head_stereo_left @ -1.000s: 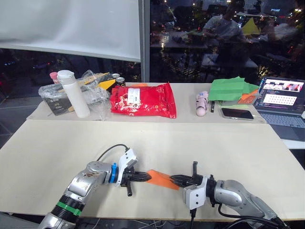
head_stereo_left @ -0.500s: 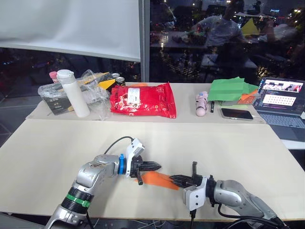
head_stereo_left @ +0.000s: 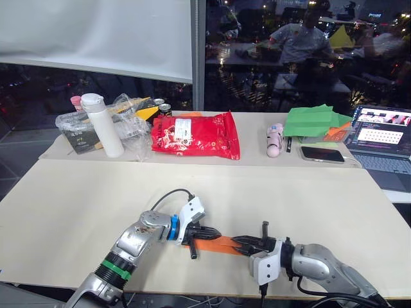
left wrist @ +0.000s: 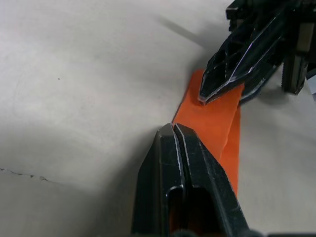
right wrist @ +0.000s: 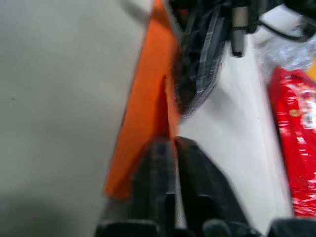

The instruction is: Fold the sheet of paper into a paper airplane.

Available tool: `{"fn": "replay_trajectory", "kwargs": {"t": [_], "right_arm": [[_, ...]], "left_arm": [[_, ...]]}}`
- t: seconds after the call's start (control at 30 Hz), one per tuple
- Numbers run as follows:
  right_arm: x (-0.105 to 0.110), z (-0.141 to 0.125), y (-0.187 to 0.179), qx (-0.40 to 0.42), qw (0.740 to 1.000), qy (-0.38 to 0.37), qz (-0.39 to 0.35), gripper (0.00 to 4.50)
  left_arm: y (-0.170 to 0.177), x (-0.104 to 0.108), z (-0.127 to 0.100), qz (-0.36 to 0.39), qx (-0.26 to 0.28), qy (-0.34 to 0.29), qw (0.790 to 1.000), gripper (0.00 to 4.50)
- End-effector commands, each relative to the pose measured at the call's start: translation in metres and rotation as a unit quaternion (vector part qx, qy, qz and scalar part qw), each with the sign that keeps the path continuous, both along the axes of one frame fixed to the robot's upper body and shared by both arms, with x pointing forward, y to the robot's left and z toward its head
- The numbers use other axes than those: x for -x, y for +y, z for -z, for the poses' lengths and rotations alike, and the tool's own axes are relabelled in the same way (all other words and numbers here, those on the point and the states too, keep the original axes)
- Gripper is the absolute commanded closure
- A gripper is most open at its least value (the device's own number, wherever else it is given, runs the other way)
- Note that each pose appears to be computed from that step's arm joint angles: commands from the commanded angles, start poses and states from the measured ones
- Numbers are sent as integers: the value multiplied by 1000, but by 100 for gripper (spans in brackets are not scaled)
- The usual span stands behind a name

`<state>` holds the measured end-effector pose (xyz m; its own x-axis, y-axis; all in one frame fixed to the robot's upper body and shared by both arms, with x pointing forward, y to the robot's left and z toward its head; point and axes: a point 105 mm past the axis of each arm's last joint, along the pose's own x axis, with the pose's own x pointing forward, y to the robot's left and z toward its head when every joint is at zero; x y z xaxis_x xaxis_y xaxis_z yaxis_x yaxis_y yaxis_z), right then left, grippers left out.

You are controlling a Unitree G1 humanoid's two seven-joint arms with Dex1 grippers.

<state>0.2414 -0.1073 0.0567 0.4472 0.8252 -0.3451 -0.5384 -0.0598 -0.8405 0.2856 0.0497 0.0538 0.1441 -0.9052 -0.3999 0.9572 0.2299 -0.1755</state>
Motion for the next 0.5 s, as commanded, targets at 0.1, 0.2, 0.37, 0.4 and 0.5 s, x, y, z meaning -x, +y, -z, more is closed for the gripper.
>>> {"fn": "replay_trajectory", "kwargs": {"t": [0.1, 0.2, 0.37, 0.4, 0.5], "right_arm": [[4, 6, -47, 54, 998, 29, 34, 189], [-10, -14, -73, 21, 994, 34, 102, 154], [-28, -46, -73, -192, 950, 157, 189, 277], [-31, -50, -69, -217, 941, 173, 193, 315], [-34, -53, -47, -255, 924, 220, 181, 417]], "left_arm": [[8, 1, 18, -9, -31, 17, 999, 450], [10, 2, 20, -10, -31, 20, 999, 450], [14, 2, 23, -9, -46, 11, 999, 450], [16, 1, 23, -7, -53, 5, 999, 450], [18, 1, 24, -3, -59, -1, 998, 450]]}}
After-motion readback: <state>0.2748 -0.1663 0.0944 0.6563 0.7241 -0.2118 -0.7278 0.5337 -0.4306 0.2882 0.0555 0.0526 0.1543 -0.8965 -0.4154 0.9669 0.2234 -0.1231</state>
